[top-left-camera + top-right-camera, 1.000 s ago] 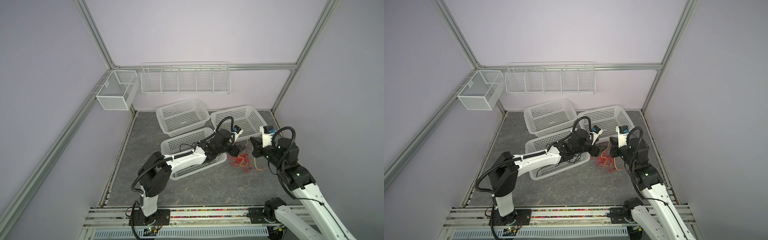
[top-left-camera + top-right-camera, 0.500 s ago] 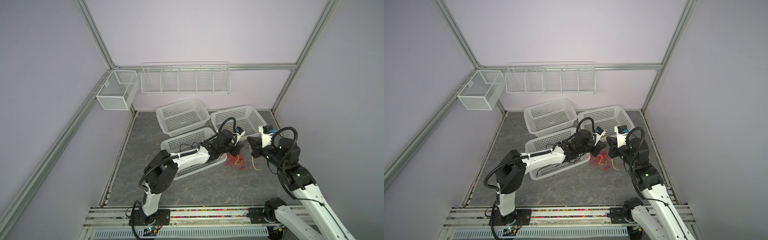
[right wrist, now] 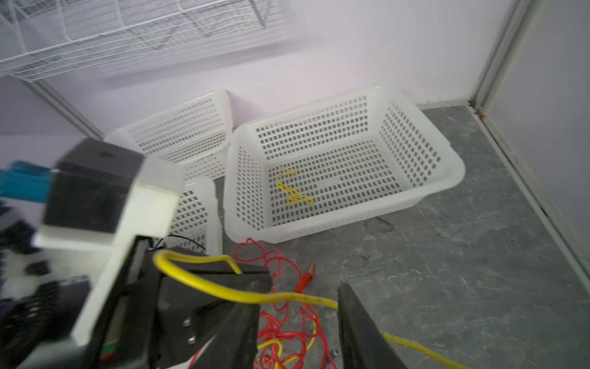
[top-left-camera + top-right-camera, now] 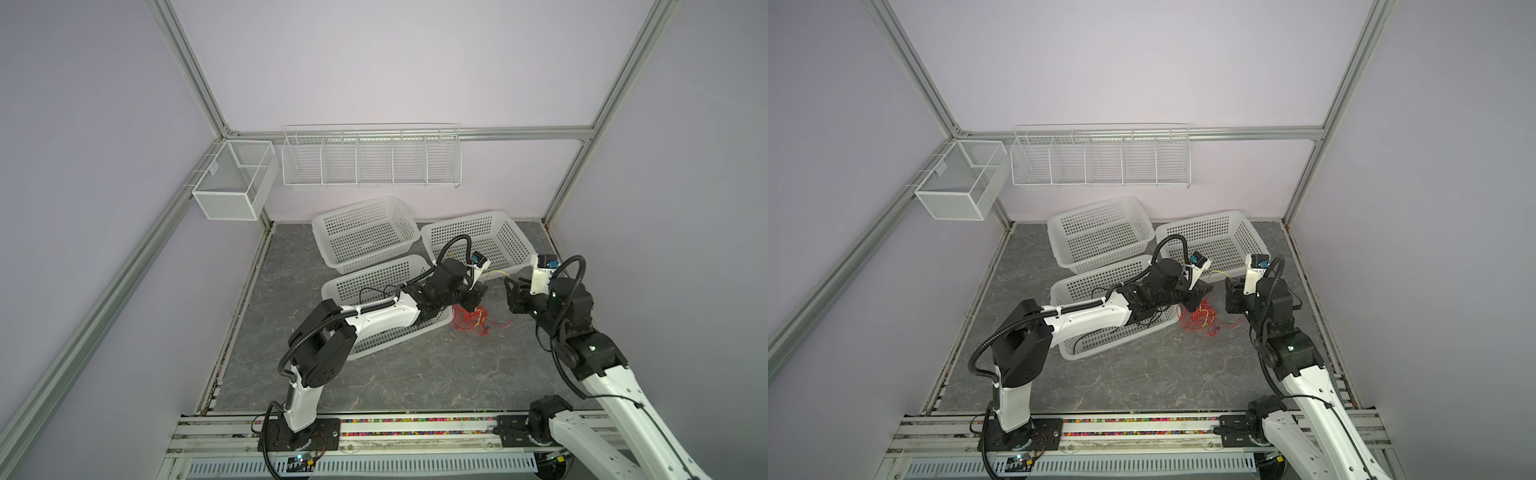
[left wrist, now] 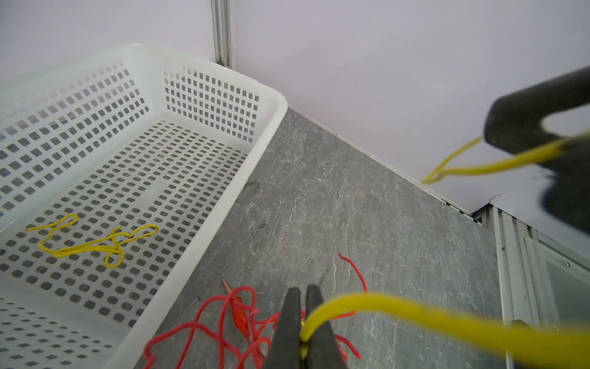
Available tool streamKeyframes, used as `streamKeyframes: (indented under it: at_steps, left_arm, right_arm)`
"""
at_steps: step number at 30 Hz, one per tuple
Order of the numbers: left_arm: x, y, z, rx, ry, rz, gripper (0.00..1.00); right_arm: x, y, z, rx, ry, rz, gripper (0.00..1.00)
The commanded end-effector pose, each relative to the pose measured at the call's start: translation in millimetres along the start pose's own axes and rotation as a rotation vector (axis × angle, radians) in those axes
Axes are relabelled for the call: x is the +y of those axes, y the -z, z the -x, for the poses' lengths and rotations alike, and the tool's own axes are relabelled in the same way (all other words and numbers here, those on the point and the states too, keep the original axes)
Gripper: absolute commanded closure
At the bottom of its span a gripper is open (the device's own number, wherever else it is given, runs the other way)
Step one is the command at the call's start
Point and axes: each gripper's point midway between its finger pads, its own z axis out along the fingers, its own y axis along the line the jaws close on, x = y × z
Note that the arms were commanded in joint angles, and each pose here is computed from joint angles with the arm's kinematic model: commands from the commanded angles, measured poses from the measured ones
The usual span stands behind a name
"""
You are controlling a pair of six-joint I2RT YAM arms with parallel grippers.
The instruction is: Untangle the cables
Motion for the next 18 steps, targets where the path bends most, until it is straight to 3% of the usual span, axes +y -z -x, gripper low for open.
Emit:
streamKeyframes:
  at_steps: [1,5,13,18]
  left_arm:
    - [-5,4,10,-0.058,-0.01,-0.026,1.0]
    - [-1,1,7,-0.032,0.018,-0.031,1.0]
    - [-1,1,7,-0.038,0.027,-0.048,1.0]
    - [-13,6,13,-0.059,-0.003,-0.106,1.0]
  right_arm:
    - [-24,10,-9,-0.002,-0.049,-0.108,0.34]
    - [-15,27,-4,-0.026,-0.046,-0.042,0.14]
    - [-18,67,16,-0.134,-0.064,-0.045,0.06]
    - [-23,56,13,-0.099,-0.047,-0.083,0.04]
